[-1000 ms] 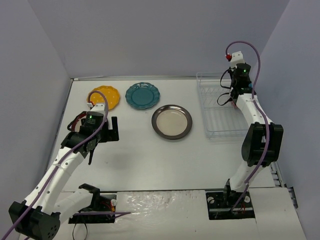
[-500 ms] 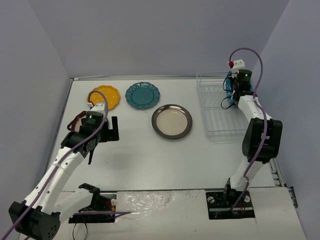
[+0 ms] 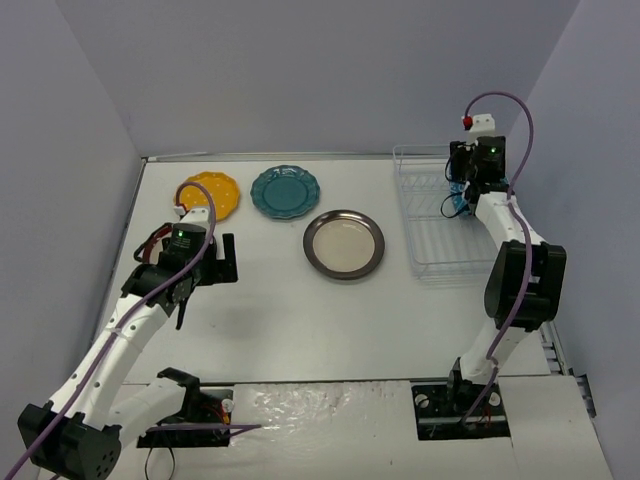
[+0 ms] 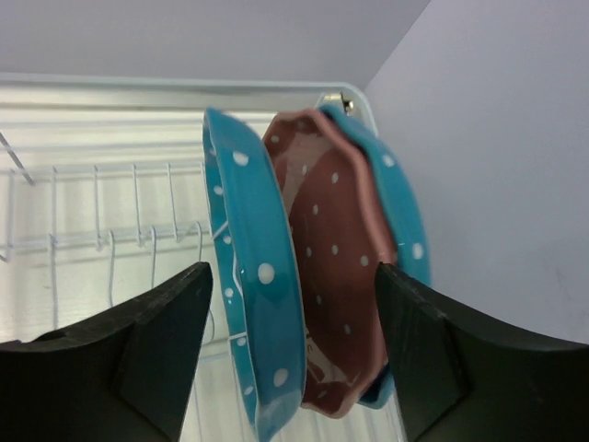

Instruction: Load the plates into the dish rack

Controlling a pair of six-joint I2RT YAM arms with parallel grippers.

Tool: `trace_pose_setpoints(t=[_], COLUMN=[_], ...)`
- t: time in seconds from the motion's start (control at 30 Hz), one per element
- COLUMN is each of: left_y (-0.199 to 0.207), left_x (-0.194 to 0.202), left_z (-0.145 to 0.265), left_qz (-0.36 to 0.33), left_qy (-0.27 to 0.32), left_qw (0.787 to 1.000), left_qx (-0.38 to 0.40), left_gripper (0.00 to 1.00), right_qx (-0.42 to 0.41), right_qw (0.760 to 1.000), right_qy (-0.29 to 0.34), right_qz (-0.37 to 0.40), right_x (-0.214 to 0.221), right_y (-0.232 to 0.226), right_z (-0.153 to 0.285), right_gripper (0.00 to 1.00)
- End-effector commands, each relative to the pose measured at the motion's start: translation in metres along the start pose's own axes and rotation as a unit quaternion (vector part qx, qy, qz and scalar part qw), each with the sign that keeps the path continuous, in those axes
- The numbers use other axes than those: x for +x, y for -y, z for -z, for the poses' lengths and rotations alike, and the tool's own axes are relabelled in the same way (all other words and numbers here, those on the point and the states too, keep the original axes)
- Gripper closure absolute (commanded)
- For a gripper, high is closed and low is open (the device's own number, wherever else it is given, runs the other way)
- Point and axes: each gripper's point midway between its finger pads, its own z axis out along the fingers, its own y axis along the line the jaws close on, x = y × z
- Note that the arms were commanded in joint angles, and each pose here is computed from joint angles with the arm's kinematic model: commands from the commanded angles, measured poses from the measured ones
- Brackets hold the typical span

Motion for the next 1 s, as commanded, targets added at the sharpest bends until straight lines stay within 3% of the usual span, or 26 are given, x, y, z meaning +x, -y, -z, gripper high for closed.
trace_pose_setpoints(t=[0.0, 0.17, 0.3, 0.5, 0.77, 0.97], left_y=[0.006, 0.012, 0.023, 0.068, 0.147, 0.187], left_x=[-0.020, -0.019, -0.015, -0.016, -0.024, -0.029], left_z=[0.003, -0.002, -0.009, -0.025, -0.073, -0.123], left_qz=[0.010, 0.022, 0.042, 0.112, 0.191, 0.213], left_qy=[0.029, 0.019, 0.000, -0.019, -0.023, -0.041], left_qw=[0.999, 0.999, 0.998, 0.988, 0.973, 0.966], left_qx=[0.013, 0.024, 0.044, 0.102, 0.130, 0.137], left_gripper=[0.03, 0.03, 0.03, 0.03, 0.03, 0.03], right_qx=[0.026, -0.013, -0.053, -0.180, -0.277, -0.303], right_qw=[0.985, 0.968, 0.953, 0.911, 0.857, 0.847], right_qy=[0.160, 0.222, 0.241, 0.250, 0.238, 0.233], right_qz=[-0.063, -0.120, -0.174, -0.275, -0.362, -0.369], right_x=[-0.125, -0.169, -0.176, -0.152, -0.102, -0.071], right_y=[0.034, 0.024, 0.014, -0.027, -0.059, -0.065], right_z=[0.070, 0.139, 0.188, 0.258, 0.314, 0.345], right_gripper=[0.25, 0.15, 0.10, 0.04, 0.00, 0.00])
